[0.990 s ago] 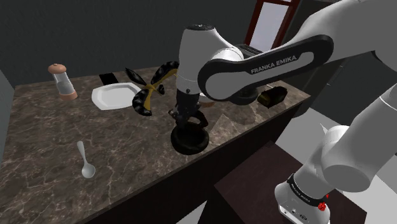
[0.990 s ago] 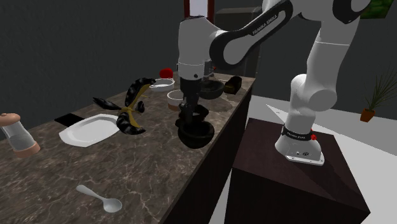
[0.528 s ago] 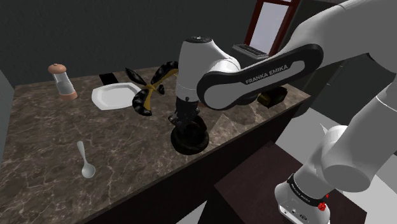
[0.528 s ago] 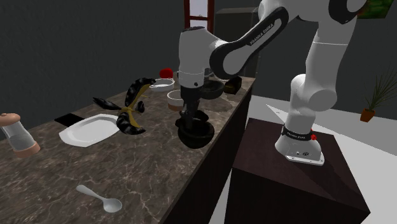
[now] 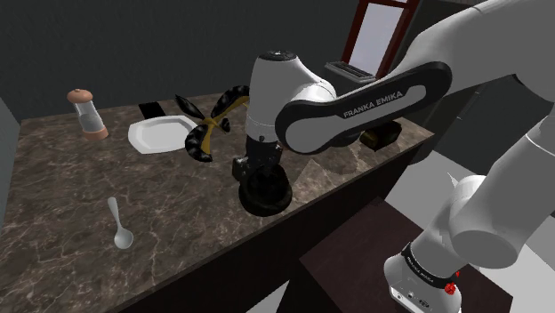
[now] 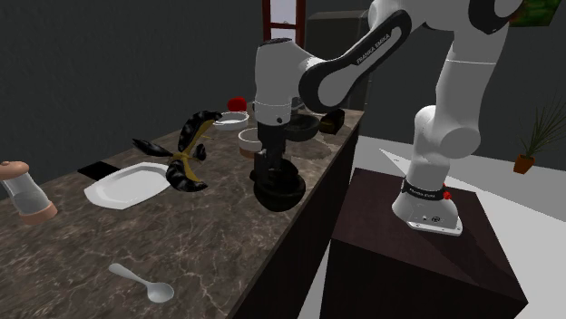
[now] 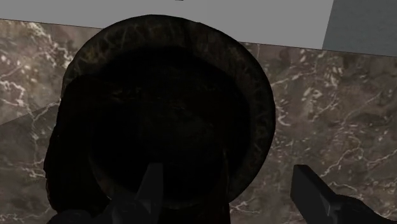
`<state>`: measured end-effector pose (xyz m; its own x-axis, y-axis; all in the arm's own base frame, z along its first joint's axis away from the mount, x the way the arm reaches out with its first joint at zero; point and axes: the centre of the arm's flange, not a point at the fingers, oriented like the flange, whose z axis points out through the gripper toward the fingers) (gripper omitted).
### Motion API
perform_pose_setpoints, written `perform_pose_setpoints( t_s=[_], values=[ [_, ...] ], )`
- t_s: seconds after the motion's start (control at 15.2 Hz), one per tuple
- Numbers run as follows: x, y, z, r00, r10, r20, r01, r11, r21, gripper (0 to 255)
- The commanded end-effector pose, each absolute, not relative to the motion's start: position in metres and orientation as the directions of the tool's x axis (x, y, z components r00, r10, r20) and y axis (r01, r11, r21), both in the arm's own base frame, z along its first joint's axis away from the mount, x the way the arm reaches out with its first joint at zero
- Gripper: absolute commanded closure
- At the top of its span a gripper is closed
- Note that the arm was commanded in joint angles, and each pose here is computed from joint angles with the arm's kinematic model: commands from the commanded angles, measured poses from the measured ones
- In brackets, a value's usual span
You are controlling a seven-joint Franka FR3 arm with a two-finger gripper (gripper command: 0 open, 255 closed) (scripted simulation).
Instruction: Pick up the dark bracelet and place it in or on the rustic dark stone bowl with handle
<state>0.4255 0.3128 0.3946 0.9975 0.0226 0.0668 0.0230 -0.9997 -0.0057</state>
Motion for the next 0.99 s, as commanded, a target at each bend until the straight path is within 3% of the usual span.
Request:
perform_pose_setpoints(
  t_s=[0.0,0.4,0.92],
  values=[
    [0.426,0.313,0.395,0.998,0.023,0.067,0.023,-1.0,-0.006,0],
    [0.422,0.312,0.445,0.998,0.023,0.067,0.023,-1.0,-0.006,0],
    [0.422,0.312,0.445,0.998,0.023,0.067,0.023,-1.0,-0.006,0]
  ],
)
